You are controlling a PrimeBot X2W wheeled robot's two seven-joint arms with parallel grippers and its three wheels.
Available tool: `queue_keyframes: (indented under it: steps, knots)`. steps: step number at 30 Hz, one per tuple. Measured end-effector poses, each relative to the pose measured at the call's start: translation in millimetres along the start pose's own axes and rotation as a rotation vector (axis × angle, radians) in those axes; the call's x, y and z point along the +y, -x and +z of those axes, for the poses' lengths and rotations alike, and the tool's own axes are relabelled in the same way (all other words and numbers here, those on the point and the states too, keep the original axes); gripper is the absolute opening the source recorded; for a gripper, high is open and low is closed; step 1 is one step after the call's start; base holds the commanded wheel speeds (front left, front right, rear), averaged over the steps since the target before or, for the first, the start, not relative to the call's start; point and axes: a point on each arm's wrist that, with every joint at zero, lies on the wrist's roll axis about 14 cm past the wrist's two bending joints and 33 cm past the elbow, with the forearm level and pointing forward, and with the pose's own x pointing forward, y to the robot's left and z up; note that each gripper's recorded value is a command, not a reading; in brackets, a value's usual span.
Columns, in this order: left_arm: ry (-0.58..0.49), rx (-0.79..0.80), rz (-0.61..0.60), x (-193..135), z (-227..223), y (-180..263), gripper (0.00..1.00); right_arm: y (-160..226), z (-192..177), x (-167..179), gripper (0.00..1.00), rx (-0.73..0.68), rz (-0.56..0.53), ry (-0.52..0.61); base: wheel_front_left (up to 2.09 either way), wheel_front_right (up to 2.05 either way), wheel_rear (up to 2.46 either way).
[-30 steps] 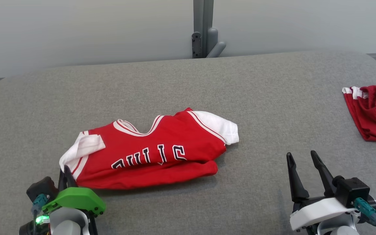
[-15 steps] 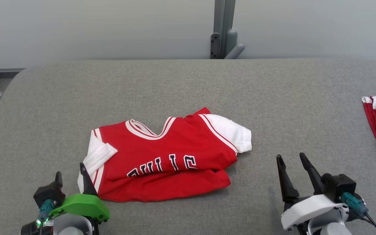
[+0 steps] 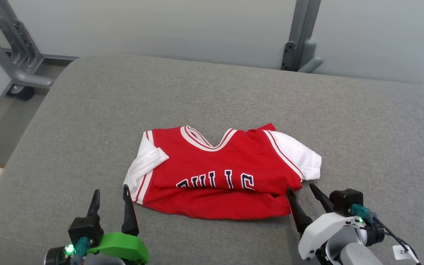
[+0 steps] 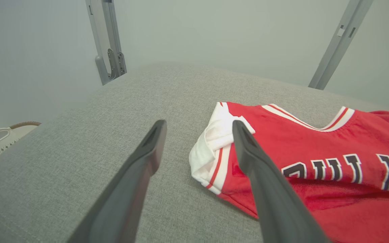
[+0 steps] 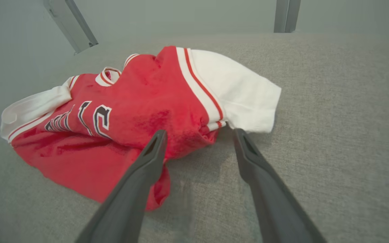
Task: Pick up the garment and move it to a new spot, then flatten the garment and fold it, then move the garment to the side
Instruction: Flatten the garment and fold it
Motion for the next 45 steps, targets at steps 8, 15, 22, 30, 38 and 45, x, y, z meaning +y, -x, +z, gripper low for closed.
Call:
queue_keyframes:
  steps: [8, 15, 22, 30, 38, 45]
  knots:
    - [-0.007, -0.053, 0.038, 11.5, 14.9, 15.3, 1.0, -28.9, -16.3, 8.0, 0.18, 0.086, 0.048, 0.031, 0.0, 0.0, 0.0]
    - [-0.021, -0.056, 0.054, 15.1, 15.6, 20.5, 1.0, -55.9, 15.5, -8.0, 0.0, 0.011, 0.055, 0.103, 0.0, 0.0, 0.0]
    - [-0.003, -0.054, 0.033, 6.7, 14.7, 23.2, 1.0, -66.1, 98.4, -27.7, 0.0, -0.213, 0.036, 0.182, 0.0, 0.0, 0.0]
    - [0.033, -0.04, 0.004, -10.7, 15.1, 8.4, 1.0, -116.5, 177.8, -10.4, 0.0, -0.241, 0.125, 0.458, 0.0, 0.0, 0.0]
    - [0.06, -0.033, 0.016, -15.7, 18.2, -1.4, 1.0, -183.4, 170.8, -16.9, 0.43, -0.104, 0.117, 0.589, 0.0, 0.0, 0.0]
    - [0.042, 0.013, 0.091, 0.3, 5.8, -1.5, 1.0, -215.0, 99.8, 28.0, 1.0, -0.014, 0.252, 0.487, 0.0, 0.0, 0.0]
